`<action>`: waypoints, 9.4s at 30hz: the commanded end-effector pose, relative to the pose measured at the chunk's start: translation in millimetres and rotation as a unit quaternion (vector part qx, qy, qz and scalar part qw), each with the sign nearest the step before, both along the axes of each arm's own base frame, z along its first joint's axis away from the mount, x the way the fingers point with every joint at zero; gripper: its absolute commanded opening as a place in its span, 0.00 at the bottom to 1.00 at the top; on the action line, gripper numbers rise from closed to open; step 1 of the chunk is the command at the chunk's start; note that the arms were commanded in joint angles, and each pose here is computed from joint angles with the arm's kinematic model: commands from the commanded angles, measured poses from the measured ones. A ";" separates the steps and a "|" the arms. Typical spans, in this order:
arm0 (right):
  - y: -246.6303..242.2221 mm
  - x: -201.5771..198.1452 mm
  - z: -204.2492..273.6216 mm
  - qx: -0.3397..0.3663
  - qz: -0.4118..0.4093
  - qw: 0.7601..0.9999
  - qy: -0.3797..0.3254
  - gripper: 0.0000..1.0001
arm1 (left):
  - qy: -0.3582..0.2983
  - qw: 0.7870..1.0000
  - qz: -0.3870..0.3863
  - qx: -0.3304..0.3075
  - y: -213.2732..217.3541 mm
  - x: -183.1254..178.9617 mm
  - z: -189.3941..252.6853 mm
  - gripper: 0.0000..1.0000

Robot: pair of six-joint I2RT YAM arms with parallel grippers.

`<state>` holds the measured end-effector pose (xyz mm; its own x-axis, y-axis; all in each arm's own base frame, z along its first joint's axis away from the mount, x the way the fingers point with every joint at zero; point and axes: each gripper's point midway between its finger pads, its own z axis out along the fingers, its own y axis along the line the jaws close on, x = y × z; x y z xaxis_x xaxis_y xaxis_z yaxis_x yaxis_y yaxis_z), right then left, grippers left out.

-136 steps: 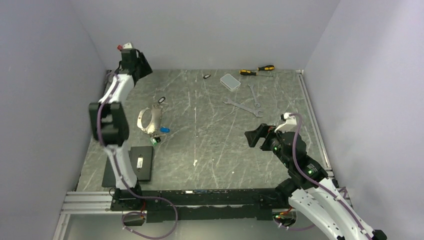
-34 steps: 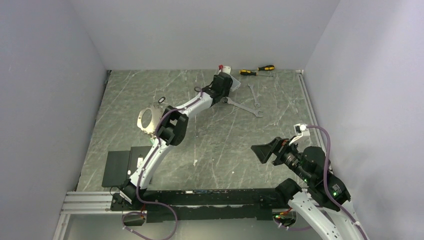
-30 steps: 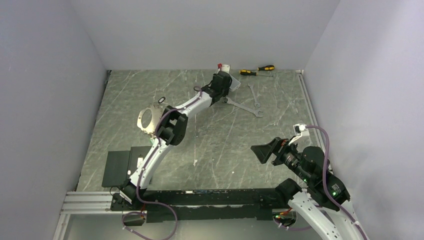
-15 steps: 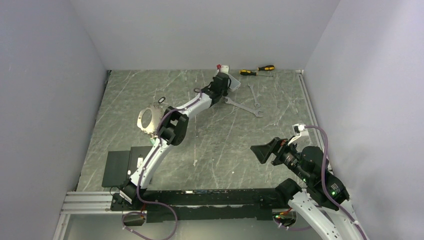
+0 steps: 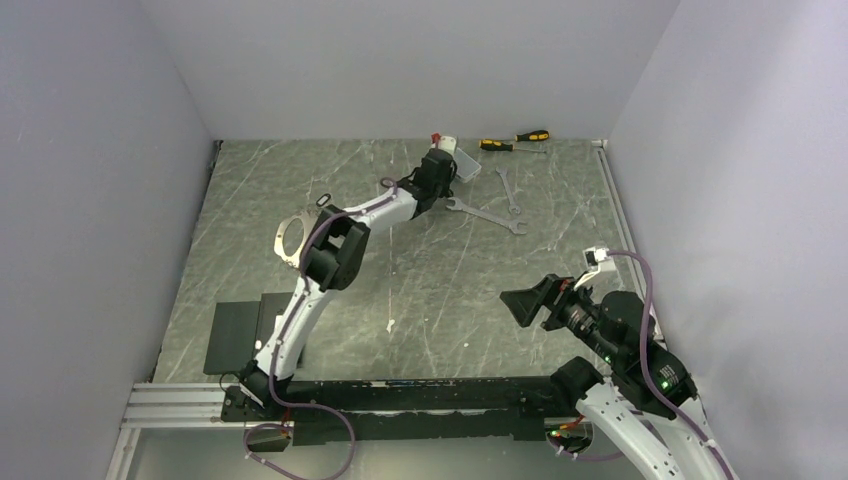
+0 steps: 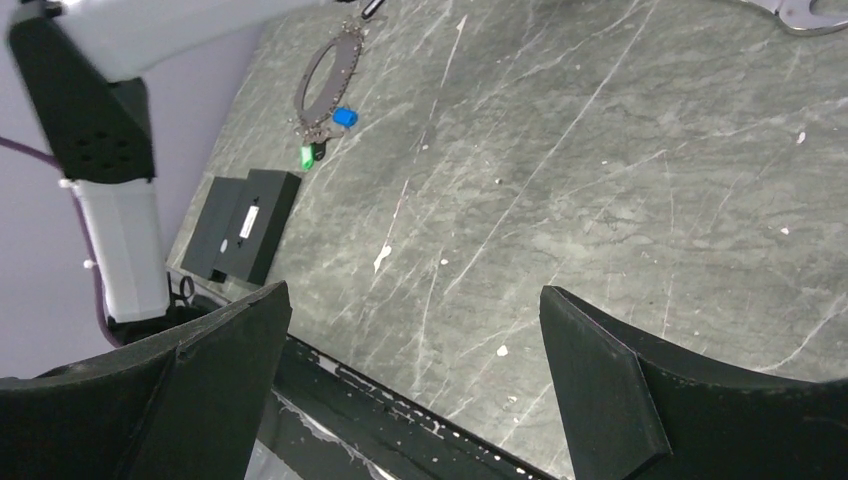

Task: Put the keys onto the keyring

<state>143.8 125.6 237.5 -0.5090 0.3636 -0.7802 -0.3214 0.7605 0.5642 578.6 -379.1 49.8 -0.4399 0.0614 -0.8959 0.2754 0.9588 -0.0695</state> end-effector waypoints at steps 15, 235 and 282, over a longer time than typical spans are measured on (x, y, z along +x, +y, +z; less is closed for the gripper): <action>9.4 10.9 37.6 0.002 0.015 0.999 -0.041 1.00 | 0.121 0.986 -0.112 -0.019 35.9 -258.9 75.8 0.00; 101.3 155.2 -191.6 -0.346 0.149 0.925 0.040 0.48 | 0.070 0.980 0.072 0.172 263.3 -357.5 158.5 0.94; 126.1 141.6 -173.5 -0.358 0.205 0.911 0.009 0.00 | 0.071 0.982 0.057 0.164 260.1 -359.0 158.1 0.93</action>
